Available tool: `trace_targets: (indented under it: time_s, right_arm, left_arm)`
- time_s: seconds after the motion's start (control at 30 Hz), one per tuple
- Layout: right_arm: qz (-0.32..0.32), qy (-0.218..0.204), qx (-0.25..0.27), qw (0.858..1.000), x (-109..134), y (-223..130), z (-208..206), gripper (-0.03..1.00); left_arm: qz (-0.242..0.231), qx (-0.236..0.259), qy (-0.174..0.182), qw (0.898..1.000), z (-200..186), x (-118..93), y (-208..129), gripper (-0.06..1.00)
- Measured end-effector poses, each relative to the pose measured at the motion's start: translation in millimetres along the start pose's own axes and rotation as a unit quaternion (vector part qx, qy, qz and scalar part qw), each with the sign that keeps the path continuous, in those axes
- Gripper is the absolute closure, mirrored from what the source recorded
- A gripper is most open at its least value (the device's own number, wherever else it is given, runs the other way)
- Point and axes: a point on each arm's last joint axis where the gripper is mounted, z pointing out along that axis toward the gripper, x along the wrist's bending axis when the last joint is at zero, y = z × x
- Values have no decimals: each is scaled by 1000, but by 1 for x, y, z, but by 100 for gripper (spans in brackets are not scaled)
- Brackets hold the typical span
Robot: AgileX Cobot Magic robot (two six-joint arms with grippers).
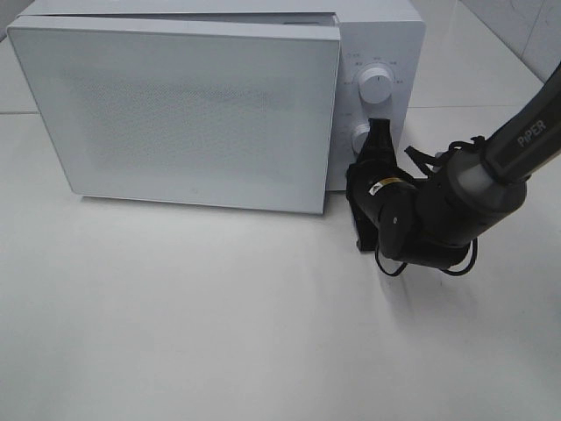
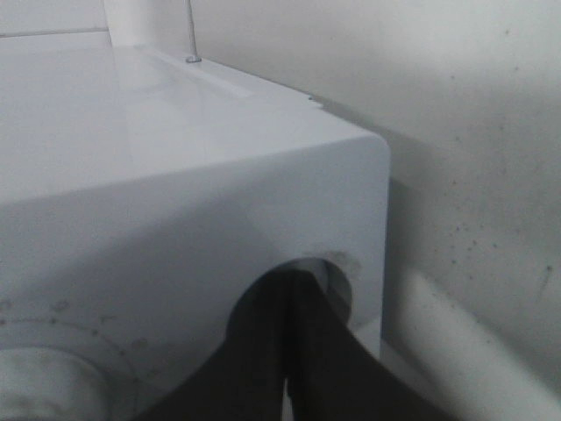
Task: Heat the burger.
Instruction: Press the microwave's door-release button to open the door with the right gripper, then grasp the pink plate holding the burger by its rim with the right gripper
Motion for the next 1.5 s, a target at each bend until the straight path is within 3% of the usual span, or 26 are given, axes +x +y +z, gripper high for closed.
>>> trace_targets:
  time_s: [0.53,1.03,1.23,1.4,1.5]
  right_arm:
    - [-10,-20,6,1000,2,-1,-1,95]
    - [-41,-7,28,999,18,9,-31,95]
    - [-70,-60,53,994,13,11,-46,95]
    - [-100,-67,63,991,19,13,-57,95]
    - [-153,-80,84,981,28,13,-70,95]
  left_arm:
    - [0,0,0,1000,0,0,0,-4]
    - [0,0,0,1000,0,0,0,-4]
    - [0,0,0,1000,0,0,0,-4]
    - [0,0,0,1000,0,0,0,-4]
    - [0,0,0,1000,0,0,0,-4]
